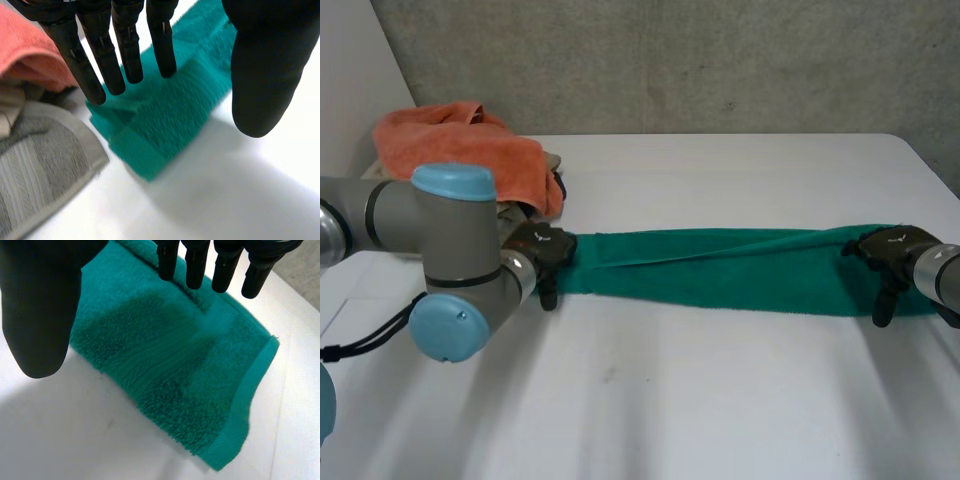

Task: Fold the laundry.

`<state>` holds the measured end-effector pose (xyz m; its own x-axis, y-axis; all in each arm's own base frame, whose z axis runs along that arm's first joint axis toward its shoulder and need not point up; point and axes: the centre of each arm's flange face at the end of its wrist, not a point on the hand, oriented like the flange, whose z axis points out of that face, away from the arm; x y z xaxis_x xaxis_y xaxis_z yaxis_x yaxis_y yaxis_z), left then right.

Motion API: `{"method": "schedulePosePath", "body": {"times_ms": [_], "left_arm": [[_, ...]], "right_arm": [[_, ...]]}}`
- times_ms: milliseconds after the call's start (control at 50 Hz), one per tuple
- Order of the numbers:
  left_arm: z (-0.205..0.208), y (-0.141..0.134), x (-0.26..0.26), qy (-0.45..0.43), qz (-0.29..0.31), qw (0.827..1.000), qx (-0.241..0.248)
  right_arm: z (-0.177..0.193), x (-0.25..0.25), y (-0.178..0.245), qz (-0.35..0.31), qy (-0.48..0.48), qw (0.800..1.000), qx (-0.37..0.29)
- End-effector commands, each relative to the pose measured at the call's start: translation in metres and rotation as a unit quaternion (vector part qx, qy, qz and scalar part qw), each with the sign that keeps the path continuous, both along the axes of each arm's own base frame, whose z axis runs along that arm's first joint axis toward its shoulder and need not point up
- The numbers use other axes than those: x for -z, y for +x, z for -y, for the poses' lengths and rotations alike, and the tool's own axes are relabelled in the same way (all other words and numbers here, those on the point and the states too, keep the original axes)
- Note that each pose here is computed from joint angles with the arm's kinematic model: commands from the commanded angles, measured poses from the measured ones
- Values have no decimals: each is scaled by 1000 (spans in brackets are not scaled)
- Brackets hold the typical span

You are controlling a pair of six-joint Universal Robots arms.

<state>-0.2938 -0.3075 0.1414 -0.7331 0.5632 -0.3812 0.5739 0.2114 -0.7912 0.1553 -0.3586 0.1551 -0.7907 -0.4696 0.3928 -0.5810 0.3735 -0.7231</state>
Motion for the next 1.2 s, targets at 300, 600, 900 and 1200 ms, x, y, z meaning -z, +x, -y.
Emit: {"method": "schedulePosePath", "body": {"times_ms": [300,600,900,1200], "left_arm": [[13,6,-27,-85,-40,995,-12],[3,15,-168,-259,-135,956,-23],[54,-7,-120,-232,-125,964,-23],[84,-20,-111,-307,-176,935,-26]], "right_arm": [[21,17,-9,-46,-85,995,21],[21,-143,-1,-17,-309,951,6],[61,-114,2,10,-287,958,13],[88,-102,24,24,-374,927,31]]}}
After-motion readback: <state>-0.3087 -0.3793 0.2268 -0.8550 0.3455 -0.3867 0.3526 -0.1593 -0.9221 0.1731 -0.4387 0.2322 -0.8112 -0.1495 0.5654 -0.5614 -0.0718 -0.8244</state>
